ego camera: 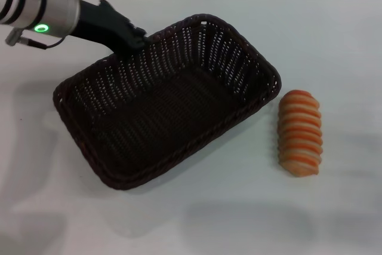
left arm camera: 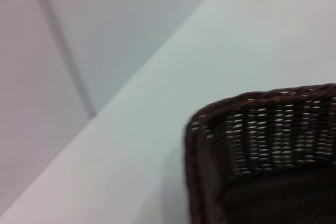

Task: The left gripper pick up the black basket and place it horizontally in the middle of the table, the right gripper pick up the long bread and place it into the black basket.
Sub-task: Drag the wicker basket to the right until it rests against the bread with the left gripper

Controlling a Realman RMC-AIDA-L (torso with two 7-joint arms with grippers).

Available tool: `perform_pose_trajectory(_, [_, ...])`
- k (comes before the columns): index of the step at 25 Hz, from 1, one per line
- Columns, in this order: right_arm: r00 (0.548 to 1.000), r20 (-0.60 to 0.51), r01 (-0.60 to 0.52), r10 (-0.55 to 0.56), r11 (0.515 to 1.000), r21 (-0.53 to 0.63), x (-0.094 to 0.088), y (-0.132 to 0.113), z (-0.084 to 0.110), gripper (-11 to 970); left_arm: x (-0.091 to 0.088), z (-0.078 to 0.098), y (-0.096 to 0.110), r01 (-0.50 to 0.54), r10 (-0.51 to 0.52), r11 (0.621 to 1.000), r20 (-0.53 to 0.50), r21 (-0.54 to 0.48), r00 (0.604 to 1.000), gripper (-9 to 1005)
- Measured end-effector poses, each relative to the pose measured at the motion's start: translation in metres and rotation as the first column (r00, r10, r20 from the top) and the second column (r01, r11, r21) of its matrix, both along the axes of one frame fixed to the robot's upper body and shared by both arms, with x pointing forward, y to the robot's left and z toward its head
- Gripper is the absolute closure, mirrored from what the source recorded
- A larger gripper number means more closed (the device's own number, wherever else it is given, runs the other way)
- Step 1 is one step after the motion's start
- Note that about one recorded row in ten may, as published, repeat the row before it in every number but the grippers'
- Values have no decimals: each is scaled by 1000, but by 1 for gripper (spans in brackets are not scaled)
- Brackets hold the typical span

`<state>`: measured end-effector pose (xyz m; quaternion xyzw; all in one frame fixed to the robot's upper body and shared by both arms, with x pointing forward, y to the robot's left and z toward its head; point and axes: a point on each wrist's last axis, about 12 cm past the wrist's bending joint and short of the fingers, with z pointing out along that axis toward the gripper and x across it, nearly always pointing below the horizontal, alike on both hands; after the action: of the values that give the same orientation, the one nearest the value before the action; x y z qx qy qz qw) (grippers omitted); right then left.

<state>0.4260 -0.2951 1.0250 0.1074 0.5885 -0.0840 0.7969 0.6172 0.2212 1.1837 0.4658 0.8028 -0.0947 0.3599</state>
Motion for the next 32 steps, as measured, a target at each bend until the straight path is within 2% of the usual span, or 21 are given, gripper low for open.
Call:
perform_pose_trajectory(2, [1000,-2,0,0,1000,1,-1,0,0,225,8,4,-11,93,-92,996,-31,2,995,780])
perform_pose_trajectory(5, [1000,-5,-6,6,1000,4,-3,2,-1,224,13,6,-19,141,-141,990,-48,-1,989,842])
perform_pose_trajectory(6, [1000,-6,-7,7,1000,5,-4,3,-1,224,18,10,-27,180,-180,984,-56,-4,982,862])
perform_pose_trajectory(9, [1000,-8,-3,3,1000,8,-9,3,-3,224,20,18,-33,204,-203,979,-39,7,978,920])
perform_pose_trajectory(13, [1000,-10,2,-2,1000,10,-12,2,-3,223,16,26,-28,193,-193,981,11,0,981,998])
perform_pose_trajectory(14, [1000,-10,3,-3,1000,11,-12,2,-3,223,12,29,-23,176,-175,984,48,-18,983,992])
perform_pose_trajectory(19, [1000,-4,4,-4,1000,13,-13,3,-3,223,8,30,-19,166,-163,986,61,-35,985,964])
perform_pose_trajectory(21, [1000,-2,3,-3,1000,13,-13,3,-2,223,2,25,-10,142,-141,990,55,-21,988,953])
perform_pose_trajectory(25, [1000,2,-4,4,1000,13,-11,4,-1,223,1,19,-5,124,-124,992,54,2,991,930])
perform_pose_trajectory(32, [1000,3,-11,11,1000,16,-11,5,-1,224,2,9,-6,108,-115,990,78,85,990,613])
